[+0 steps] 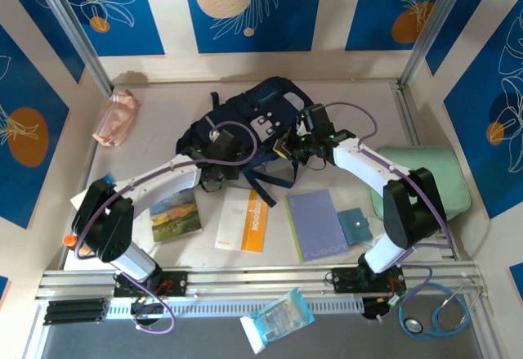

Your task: Pack books, pencil case, and school supplies into a backpack

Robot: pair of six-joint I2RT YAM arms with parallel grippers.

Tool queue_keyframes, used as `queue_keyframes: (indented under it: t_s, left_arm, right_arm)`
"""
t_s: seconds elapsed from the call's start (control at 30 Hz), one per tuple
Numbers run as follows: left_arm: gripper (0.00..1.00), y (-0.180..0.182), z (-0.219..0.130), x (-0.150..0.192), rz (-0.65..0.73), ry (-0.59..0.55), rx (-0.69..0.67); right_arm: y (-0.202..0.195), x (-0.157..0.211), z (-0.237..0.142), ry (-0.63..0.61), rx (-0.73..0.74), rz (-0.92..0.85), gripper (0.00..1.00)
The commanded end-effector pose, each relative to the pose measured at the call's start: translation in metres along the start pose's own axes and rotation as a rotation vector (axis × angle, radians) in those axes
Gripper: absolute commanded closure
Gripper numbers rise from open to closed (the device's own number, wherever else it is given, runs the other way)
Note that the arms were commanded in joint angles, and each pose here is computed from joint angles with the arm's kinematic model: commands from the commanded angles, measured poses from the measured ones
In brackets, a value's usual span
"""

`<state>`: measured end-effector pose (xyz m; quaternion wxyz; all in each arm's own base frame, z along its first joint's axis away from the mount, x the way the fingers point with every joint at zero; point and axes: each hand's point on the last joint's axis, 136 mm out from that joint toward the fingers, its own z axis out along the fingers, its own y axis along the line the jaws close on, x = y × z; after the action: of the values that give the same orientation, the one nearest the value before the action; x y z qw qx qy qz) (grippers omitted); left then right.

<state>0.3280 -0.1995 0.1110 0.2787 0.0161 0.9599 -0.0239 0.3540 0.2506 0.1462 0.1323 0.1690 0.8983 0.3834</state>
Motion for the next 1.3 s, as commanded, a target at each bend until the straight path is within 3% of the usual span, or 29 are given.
queue_keyframes:
  t_s: [0.0, 0.17, 0.37, 0.43, 0.57, 0.9, 1.27]
  left_arm:
    - [0.53, 0.007, 0.01, -0.045, -0.035, -0.118, -0.006]
    - [0.48, 0.021, 0.018, -0.04, -0.081, -0.086, -0.016]
    - [0.32, 0.017, -0.02, -0.025, -0.076, -0.108, 0.048]
    - [0.26, 0.007, -0.03, -0.017, -0.084, -0.115, 0.114]
    - [0.25, -0.035, -0.031, 0.002, -0.132, -0.1, 0.315]
    - [0.37, -0.096, -0.01, 0.003, -0.022, -0.185, 0.419]
    - [0.6, -0.085, 0.001, -0.028, -0.008, -0.301, 0.266]
  right_arm:
    - [0.026, 0.014, -0.011, 0.025, -0.094, -0.03, 1.0]
    - [0.035, 0.013, -0.002, 0.03, -0.115, -0.032, 1.0]
    - [0.045, 0.01, 0.006, 0.033, -0.129, -0.017, 1.0]
    - [0.048, 0.008, 0.009, 0.037, -0.135, -0.022, 1.0]
    - [0.053, 0.005, 0.012, 0.052, -0.144, -0.025, 1.0]
    - [0.068, 0.004, 0.008, 0.088, -0.191, 0.002, 1.0]
    - [0.076, 0.002, 0.005, 0.121, -0.211, 0.024, 1.0]
